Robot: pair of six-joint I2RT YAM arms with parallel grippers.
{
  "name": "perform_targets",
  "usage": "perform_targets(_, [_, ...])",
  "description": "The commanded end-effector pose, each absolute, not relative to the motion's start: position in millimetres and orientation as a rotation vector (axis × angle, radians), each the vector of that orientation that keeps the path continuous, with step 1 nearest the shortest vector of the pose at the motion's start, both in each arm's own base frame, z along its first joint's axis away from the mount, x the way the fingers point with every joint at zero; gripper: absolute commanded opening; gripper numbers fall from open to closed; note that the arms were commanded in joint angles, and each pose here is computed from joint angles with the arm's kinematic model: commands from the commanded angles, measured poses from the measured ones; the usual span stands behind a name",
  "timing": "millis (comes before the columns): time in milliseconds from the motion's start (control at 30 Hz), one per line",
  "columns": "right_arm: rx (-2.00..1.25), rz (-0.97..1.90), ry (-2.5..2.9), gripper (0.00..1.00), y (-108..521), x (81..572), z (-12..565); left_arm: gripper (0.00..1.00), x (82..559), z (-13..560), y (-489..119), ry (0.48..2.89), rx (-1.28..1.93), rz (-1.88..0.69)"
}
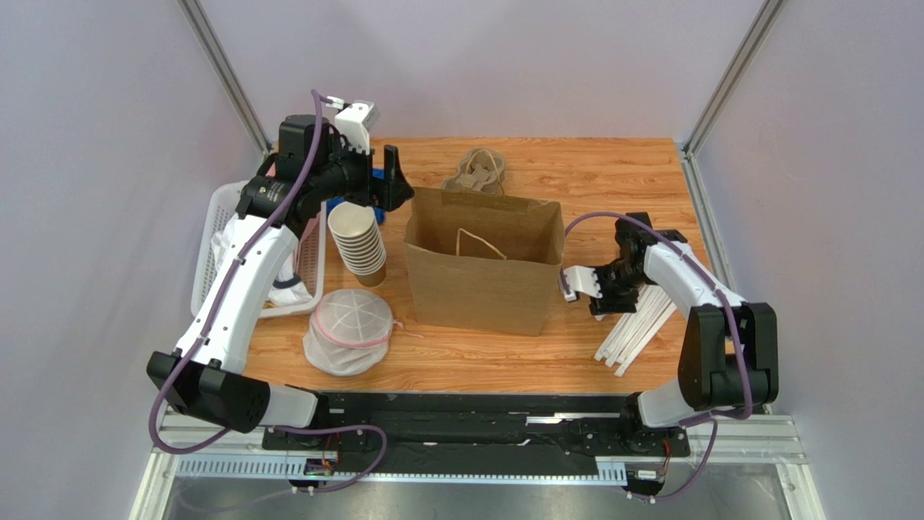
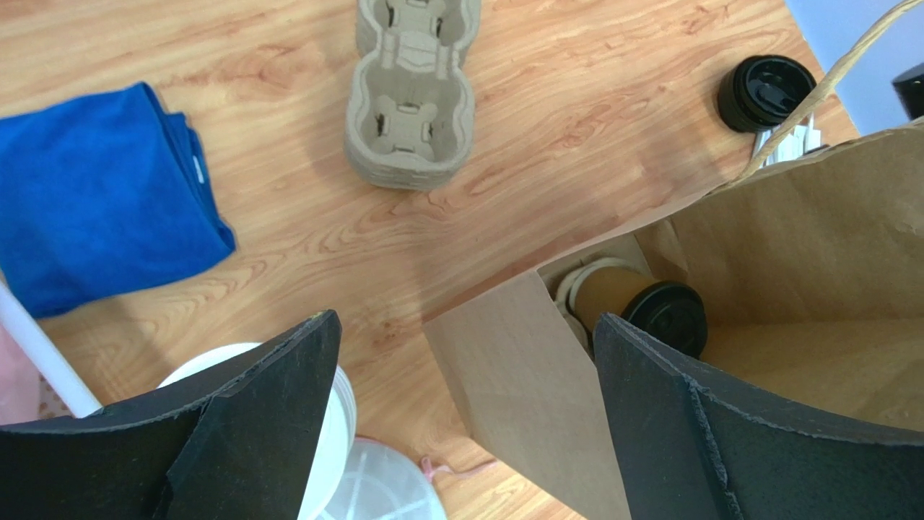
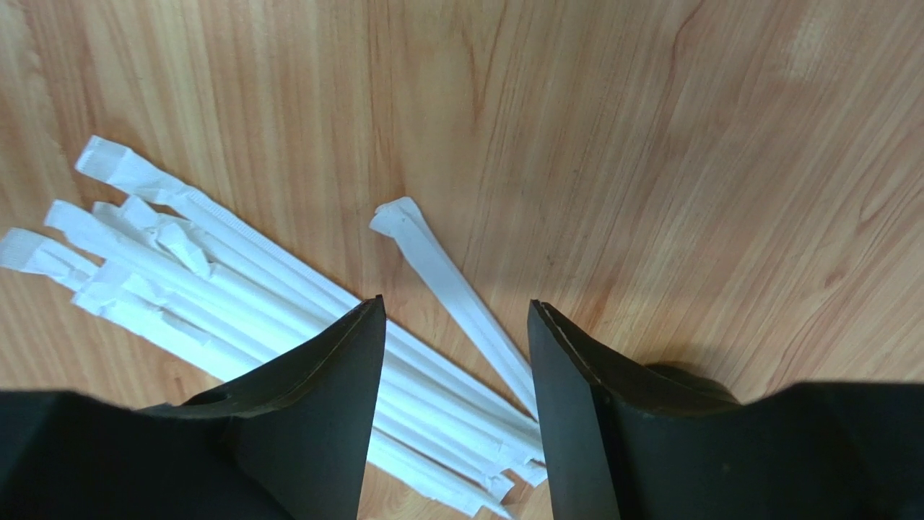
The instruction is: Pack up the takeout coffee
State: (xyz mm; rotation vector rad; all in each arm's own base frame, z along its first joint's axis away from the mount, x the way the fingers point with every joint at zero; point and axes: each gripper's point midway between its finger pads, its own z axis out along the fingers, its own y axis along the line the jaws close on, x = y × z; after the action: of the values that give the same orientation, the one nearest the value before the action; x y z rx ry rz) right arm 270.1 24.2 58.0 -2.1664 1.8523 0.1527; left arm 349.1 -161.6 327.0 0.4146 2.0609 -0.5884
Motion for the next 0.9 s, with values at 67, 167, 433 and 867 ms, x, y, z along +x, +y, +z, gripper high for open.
perform_targets(67, [-2.269, 0.076, 1.664, 0.55, 27.1, 300.8, 53.9, 0.95, 355.8, 315.8, -163.7, 2.119, 0.361, -0.658])
perform_targets(167, [-2.296, 0.096, 1.664, 0.54, 25.4, 300.3, 46.2, 0.95, 361.9, 313.4, -162.1, 2.134, 0.352, -0.661])
perform_targets(433, [-2.378, 0.145, 1.644, 0.53, 21.6, 291.7, 26.3, 0.94, 372.3, 310.4, -162.2, 2.153, 0.344, -0.674])
perform_targets(867, [-2.366, 0.155, 1.665, 0.24, 14.2, 290.0, 20.5, 0.93, 378.7, 309.2, -163.3, 2.154, 0.341, -0.676])
